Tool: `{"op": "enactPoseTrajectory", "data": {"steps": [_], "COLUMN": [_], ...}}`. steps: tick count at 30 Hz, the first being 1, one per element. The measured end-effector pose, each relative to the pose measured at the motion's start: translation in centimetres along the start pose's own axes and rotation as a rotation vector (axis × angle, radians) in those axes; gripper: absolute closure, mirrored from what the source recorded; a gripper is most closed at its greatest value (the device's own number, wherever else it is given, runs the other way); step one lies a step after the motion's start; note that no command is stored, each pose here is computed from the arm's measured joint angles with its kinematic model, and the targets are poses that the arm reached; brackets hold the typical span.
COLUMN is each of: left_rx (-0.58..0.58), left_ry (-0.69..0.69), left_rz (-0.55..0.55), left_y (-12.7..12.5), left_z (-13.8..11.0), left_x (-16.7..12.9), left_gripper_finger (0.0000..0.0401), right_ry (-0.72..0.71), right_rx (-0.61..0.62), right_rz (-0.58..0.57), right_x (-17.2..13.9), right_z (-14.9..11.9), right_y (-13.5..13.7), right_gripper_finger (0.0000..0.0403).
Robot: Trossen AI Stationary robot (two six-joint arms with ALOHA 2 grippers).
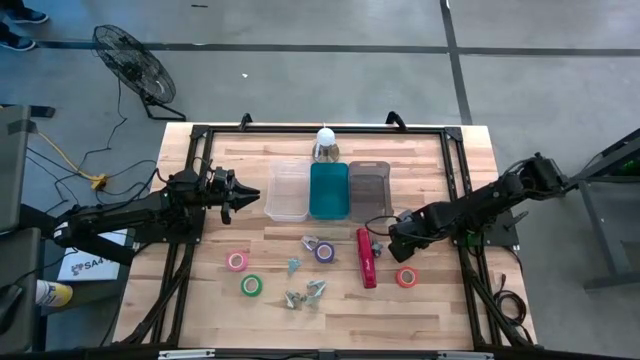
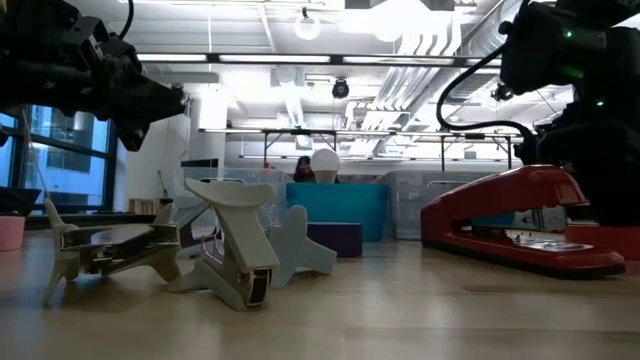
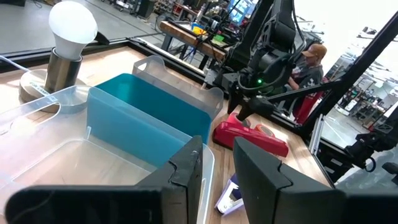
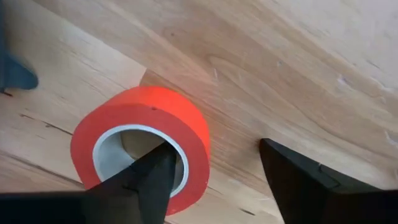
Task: Pick and place Stapler, Stapler remover, tape
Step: Put the red tape into the blue bin
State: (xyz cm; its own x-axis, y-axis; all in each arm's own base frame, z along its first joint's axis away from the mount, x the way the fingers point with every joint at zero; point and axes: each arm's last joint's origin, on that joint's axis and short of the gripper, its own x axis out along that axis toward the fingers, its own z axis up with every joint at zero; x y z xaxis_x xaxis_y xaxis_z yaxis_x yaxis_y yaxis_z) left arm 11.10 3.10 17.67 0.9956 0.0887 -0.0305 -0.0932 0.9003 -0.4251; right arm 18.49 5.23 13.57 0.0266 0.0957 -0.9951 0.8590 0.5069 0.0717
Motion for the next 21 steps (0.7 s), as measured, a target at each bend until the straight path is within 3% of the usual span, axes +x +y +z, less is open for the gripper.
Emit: {"op": "enactPoseTrajectory", "data": {"steps": [9,21], "left_rx": [0.000,0.000], "left_ry": [-0.001,-0.001], "left_rz": [0.001,0.003], "left_y": [0.00,0.01], "left_z": [0.01,0.00], "left_x": [0.00,0.00], "left_gripper_finger": [0.0312,0.0312], "right_ry": [-0.002,0.002], "right_rx": [-0.026,-0.053], "right_rz": [-0.008,-0.011], "right_x": [0.04,0.04], "right_z": [-0.01,-0.03], "right_y": [-0.09,-0.13], "right_gripper_finger": [0.0269,0.0324]}}
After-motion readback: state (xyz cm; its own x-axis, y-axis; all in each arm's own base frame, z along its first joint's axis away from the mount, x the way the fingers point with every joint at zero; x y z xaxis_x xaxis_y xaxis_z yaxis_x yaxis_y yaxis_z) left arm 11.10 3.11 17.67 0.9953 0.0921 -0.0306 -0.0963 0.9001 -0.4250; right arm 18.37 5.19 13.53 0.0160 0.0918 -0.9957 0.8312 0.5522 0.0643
